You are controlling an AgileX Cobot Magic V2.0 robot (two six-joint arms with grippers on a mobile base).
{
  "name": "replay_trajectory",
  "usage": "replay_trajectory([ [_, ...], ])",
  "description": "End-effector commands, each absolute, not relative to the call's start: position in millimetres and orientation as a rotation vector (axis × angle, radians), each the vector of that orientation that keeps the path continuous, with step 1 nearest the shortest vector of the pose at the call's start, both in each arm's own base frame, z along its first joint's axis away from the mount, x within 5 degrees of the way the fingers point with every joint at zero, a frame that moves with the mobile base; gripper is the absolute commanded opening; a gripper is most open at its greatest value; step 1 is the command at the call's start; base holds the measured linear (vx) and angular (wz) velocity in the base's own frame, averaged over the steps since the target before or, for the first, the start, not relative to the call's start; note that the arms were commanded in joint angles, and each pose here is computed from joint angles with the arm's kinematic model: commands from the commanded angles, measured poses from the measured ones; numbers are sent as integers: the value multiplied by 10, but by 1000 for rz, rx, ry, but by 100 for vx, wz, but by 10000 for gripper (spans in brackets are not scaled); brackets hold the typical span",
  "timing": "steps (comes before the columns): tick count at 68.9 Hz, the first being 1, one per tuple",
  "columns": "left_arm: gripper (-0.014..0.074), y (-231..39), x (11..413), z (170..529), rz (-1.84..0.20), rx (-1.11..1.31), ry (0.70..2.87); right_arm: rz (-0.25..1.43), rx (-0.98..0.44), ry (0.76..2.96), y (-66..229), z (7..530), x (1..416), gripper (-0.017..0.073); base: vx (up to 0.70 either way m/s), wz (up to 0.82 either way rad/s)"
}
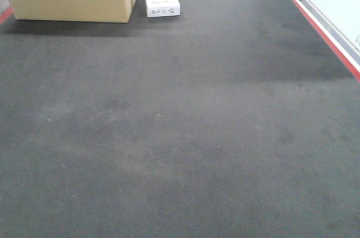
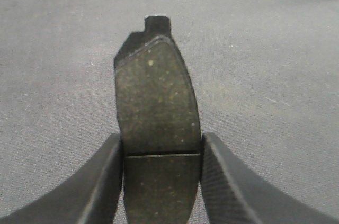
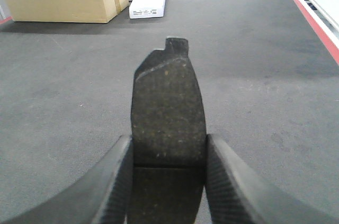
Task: Move and align brake pads A on conveyor
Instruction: 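Lower the left gripper with its brake pad toward the belt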
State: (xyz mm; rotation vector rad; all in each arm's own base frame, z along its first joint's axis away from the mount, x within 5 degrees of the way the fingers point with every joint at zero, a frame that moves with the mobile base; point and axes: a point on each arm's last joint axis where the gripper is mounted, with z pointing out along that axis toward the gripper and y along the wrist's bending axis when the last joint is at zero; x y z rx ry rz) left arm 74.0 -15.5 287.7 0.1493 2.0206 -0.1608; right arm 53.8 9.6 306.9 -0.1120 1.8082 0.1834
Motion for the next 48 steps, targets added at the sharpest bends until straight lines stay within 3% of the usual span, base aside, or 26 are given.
replay_trajectory([
  [1,-6,-161,780,3041,-176,130,1911,182,-112,1697,97,3238,553,-11,0,0],
  [48,-6,-161,783,3049,-178,126,1901,182,-112,1697,97,3238,553,-11,0,0],
])
